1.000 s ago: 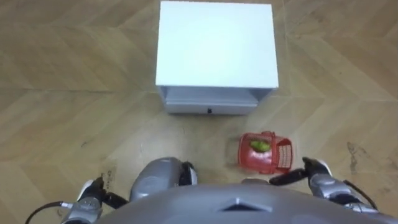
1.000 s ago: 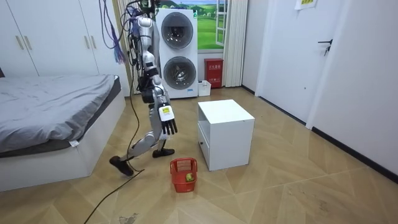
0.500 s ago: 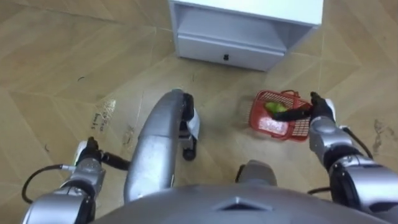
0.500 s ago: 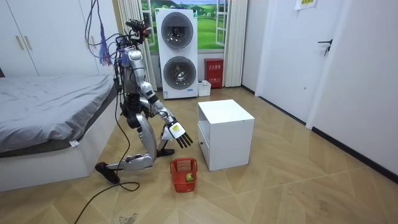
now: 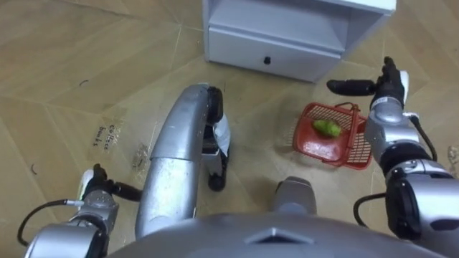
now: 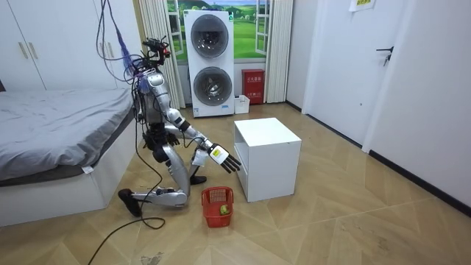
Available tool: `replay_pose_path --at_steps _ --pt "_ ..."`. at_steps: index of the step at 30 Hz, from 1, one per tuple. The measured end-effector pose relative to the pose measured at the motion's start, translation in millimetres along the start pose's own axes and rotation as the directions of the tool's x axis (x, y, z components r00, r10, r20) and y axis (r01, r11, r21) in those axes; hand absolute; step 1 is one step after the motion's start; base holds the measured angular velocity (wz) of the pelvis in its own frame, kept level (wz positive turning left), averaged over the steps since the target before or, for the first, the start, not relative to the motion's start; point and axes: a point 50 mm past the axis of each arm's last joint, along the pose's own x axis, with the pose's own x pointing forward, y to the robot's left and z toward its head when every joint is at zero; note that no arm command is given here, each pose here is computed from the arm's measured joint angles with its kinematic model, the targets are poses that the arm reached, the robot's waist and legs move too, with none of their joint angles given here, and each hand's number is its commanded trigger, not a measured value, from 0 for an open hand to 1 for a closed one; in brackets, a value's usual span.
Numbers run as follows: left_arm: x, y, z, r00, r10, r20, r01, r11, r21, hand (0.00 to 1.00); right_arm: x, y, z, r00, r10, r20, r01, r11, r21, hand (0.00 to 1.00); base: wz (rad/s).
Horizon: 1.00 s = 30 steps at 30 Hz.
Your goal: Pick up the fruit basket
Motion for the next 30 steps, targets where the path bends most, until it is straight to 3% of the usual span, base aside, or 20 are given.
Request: replay_pose_path --at_steps 9,17,19,30 --pt "-7.1 -2.3 -37 0.998 -0.019 -0.067 0.025 0.996 0.087 0.0 2 -10 7 0.999 -0.032 0.021 0.032 0.999 0.011 0.0 0.01" --pt "-8.8 -5.5 -42 0.996 -0.057 -0.071 0.066 0.99 0.122 0.0 2 -23 -6 0.999 -0.049 0.0 0.049 0.998 -0.047 0.0 0.01" --pt "-10.5 -13.9 -39 0.994 -0.087 -0.059 0.093 0.989 0.117 0.0 4 -32 -3 0.998 -0.06 0.011 0.061 0.996 -0.068 0.0 -0.17" --pt "-10.8 -18.2 -37 0.983 -0.175 -0.048 0.181 0.967 0.177 0.0 3 -30 -19 0.998 0.012 -0.06 -0.018 0.995 -0.098 0.0 -0.04"
